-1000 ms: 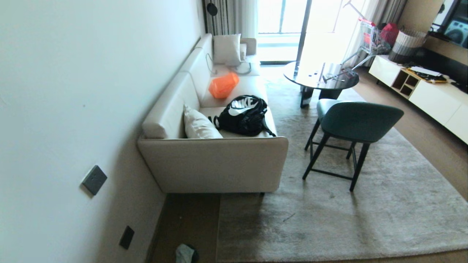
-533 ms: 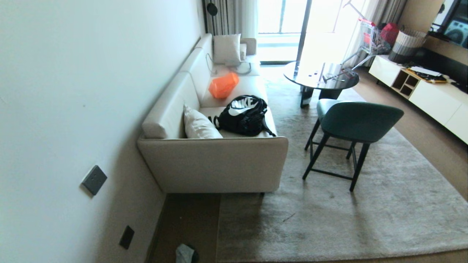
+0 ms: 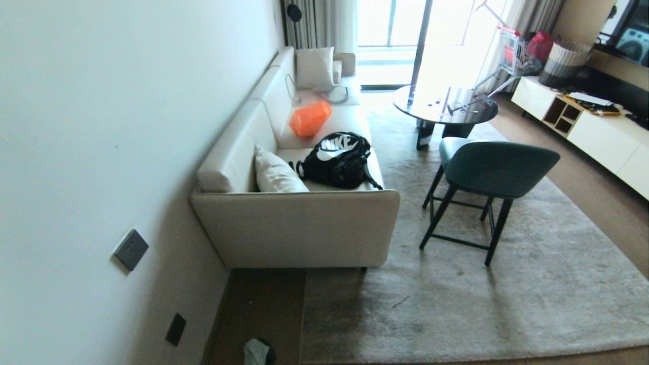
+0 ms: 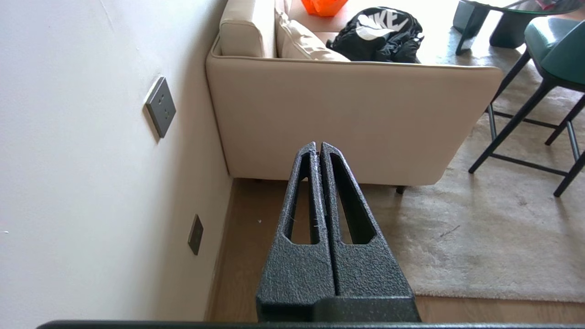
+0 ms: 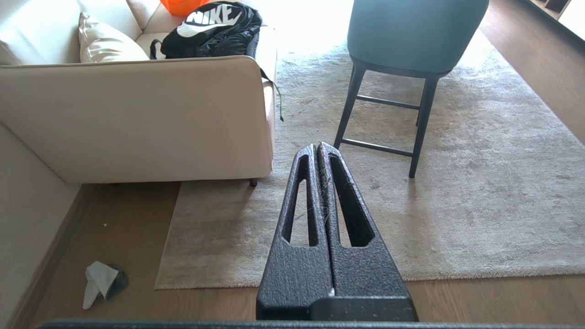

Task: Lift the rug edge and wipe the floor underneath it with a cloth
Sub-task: Pick up the rag

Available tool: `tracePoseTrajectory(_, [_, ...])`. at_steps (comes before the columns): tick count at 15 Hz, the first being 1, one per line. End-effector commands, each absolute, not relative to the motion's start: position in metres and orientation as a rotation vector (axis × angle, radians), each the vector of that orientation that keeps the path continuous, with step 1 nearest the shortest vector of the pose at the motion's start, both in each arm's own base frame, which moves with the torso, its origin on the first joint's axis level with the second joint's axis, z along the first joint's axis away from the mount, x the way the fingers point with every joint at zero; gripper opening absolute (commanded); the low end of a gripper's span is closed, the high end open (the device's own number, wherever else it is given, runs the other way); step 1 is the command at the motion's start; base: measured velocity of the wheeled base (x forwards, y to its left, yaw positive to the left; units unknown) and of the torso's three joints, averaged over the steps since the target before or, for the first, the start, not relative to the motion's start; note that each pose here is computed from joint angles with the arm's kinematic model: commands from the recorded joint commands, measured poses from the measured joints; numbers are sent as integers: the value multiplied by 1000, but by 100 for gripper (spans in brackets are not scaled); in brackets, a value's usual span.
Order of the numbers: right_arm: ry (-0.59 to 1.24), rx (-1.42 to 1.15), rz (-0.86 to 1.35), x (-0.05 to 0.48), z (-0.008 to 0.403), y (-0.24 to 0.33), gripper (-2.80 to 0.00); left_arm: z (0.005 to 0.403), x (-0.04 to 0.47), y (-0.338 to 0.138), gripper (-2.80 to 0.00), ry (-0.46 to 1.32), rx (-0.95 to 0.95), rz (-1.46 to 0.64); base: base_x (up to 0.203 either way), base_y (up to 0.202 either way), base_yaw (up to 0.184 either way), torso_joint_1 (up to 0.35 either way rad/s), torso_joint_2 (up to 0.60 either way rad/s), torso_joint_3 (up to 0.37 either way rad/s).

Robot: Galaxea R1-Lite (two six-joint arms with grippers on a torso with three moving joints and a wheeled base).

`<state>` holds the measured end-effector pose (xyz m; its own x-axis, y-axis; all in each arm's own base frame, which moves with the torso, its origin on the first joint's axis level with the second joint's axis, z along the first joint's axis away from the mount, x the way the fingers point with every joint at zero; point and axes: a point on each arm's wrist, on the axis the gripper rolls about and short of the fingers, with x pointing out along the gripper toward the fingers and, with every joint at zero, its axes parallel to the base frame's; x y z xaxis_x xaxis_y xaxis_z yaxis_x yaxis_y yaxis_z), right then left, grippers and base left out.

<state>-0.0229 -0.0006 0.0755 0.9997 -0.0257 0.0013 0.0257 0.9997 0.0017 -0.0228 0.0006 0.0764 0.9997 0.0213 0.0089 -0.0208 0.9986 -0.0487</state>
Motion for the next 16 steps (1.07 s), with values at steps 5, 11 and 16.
tracePoseTrajectory(5, [0, 2, -26, -23, 75, -1, -280, 76, -23, 1, -280, -10, -49, 21, 0, 0, 0, 0, 0, 0])
tracePoseTrajectory(11, [0, 2, -26, -23, 75, -1, -280, 77, -23, 1, -280, -11, -49, 21, 0, 0, 0, -101, 247, 143])
tracePoseTrajectory(16, [0, 2, -26, -23, 75, -1, -280, 76, -23, 1, -280, -10, -49, 21, 0, 0, 0, -129, 319, 190])
